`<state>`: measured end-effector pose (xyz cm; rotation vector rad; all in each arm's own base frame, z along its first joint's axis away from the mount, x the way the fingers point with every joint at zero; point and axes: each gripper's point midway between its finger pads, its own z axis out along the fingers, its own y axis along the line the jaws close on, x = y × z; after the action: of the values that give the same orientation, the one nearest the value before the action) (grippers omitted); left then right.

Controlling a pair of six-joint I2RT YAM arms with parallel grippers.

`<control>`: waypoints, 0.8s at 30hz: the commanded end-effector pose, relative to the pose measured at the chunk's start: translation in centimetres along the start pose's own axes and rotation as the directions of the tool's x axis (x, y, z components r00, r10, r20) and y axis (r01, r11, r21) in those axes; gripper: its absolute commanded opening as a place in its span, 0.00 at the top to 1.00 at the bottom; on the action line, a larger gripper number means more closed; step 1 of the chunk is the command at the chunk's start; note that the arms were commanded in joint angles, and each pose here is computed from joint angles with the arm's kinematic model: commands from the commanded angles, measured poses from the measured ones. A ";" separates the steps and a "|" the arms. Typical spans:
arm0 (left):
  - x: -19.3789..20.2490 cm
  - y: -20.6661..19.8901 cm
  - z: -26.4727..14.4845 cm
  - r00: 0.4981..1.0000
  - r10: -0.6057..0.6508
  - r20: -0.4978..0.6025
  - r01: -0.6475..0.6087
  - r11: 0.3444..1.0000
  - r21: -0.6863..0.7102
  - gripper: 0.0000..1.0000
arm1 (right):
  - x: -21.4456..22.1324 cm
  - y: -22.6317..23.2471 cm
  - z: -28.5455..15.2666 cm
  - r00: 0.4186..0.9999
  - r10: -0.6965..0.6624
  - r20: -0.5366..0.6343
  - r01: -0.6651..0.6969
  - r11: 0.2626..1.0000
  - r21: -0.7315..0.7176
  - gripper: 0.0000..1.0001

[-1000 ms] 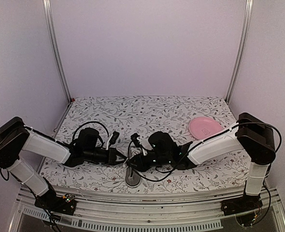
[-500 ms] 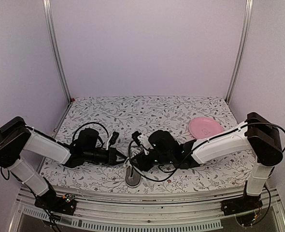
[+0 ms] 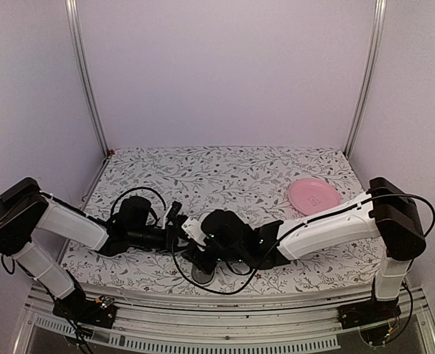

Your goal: Tie the shoes

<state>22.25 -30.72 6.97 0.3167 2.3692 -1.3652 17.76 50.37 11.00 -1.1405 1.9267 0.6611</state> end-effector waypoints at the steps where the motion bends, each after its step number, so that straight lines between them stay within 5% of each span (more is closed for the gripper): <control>1: -0.1 0.3 -0.1 1.000 -0.004 0.007 0.004 1.000 0.007 1.00 | 0.6 -0.3 1.1 0.997 -0.068 -0.036 0.069 0.997 0.046 0.65; 24: 0.0 0.3 -0.2 1.000 -0.005 0.004 0.005 1.000 0.009 1.00 | 1.2 0.2 1.7 0.992 -0.115 -0.048 0.117 0.992 0.052 0.73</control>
<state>22.18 -30.69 6.95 0.3148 2.3694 -1.3704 17.93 50.39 9.21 -1.2255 1.9061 0.5317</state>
